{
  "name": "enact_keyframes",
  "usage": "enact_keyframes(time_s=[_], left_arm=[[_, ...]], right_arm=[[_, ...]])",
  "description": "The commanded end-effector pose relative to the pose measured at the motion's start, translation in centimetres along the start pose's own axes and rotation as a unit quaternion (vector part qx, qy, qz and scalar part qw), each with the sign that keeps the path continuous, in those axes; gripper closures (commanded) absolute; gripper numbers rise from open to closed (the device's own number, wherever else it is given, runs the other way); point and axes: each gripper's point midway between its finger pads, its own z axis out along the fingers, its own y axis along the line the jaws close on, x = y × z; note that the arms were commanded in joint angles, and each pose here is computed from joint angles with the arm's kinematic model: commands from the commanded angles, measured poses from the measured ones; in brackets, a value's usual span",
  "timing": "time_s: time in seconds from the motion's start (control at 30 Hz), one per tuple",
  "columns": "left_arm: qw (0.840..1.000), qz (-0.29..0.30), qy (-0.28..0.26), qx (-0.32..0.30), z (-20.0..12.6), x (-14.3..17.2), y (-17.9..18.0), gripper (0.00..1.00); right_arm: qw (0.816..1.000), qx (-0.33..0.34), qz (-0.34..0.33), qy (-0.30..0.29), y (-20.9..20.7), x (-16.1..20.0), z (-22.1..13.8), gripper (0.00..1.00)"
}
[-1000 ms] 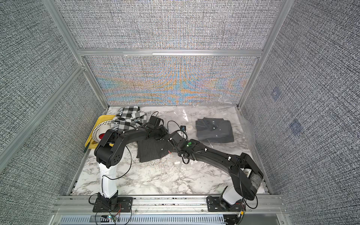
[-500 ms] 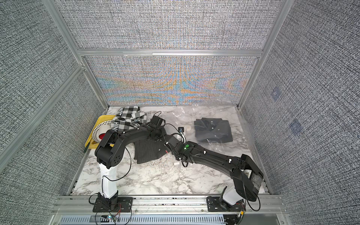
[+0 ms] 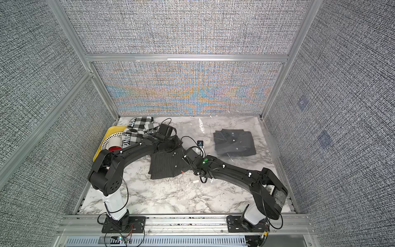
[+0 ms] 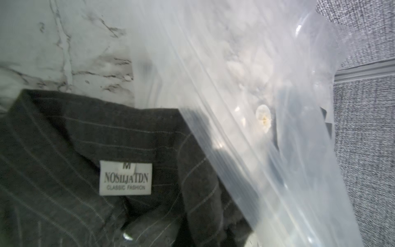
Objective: Place the folded shirt into the vacuum bag
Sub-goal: Place the shirt in the vacuum bag.
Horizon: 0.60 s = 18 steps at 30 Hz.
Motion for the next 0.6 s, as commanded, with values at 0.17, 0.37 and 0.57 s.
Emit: enact_keyframes(time_s=[0.17, 0.37, 0.57], left_arm=[[0.990, -0.038, 0.014, 0.132, -2.9, -0.1, -4.8, 1.00], [0.983, -0.056, 0.017, 0.173, -4.4, -0.3, -6.0, 1.00], [0.982, -0.073, -0.004, 0.173, -4.2, -1.7, -5.8, 1.00]], right_arm=[[0.999, -0.029, 0.011, 0.007, 0.9, -0.4, 0.2, 1.00], [0.999, -0.031, 0.018, 0.016, 0.3, 0.0, 0.8, 1.00], [0.999, -0.036, 0.026, 0.015, 0.1, 0.2, 0.7, 1.00]])
